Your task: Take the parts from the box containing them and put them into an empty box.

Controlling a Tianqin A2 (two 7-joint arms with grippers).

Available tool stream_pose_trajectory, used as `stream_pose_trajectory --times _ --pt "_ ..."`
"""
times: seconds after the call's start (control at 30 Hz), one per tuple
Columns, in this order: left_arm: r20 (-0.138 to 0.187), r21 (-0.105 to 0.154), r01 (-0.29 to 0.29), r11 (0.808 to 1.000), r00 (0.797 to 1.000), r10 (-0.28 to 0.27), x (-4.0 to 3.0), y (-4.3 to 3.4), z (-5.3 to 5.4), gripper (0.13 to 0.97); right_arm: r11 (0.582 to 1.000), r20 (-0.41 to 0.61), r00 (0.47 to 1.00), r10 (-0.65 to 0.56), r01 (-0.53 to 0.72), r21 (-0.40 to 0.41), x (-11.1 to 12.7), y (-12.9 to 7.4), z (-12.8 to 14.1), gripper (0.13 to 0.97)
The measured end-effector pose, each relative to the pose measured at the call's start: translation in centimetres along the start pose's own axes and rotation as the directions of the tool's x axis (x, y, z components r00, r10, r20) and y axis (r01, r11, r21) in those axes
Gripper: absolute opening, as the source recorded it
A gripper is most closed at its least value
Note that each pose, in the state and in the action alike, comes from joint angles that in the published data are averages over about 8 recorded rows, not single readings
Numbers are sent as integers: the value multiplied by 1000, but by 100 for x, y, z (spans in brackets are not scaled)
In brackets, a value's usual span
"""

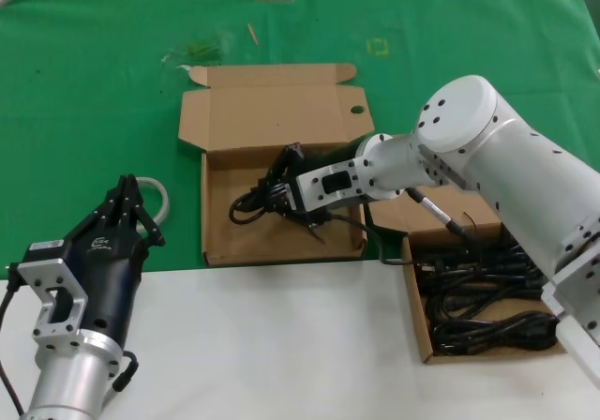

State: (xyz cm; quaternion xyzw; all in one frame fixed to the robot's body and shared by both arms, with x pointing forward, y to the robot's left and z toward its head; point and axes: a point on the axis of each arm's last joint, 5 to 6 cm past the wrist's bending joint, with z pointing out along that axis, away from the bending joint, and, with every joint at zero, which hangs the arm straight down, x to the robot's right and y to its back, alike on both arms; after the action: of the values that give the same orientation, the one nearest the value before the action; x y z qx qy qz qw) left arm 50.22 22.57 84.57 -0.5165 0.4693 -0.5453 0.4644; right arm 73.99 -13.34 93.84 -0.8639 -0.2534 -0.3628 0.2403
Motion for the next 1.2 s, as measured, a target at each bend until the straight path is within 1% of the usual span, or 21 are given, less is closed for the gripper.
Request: stream_pose_trajectory --times 0.17,0.57,0.87,1.13,1.2 --pt "0 0 0 1000 1000 0 0 0 0 156 1000 7 1000 -9 9 -22 -25 6 35 198" --pt "0 0 0 1000 1000 0 0 0 0 156 1000 26 1000 -10 11 -27 -68 7 62 198" --pt "0 0 0 1000 1000 0 0 0 0 156 999 15 1000 -4 4 -40 -130 70 62 238" --pt "0 0 0 1000 1000 0 0 0 0 156 999 -2 1000 15 -15 -41 -128 114 30 343" --pt "0 0 0 1000 1000 0 0 0 0 156 999 -12 1000 23 -24 -37 -113 120 8 343"
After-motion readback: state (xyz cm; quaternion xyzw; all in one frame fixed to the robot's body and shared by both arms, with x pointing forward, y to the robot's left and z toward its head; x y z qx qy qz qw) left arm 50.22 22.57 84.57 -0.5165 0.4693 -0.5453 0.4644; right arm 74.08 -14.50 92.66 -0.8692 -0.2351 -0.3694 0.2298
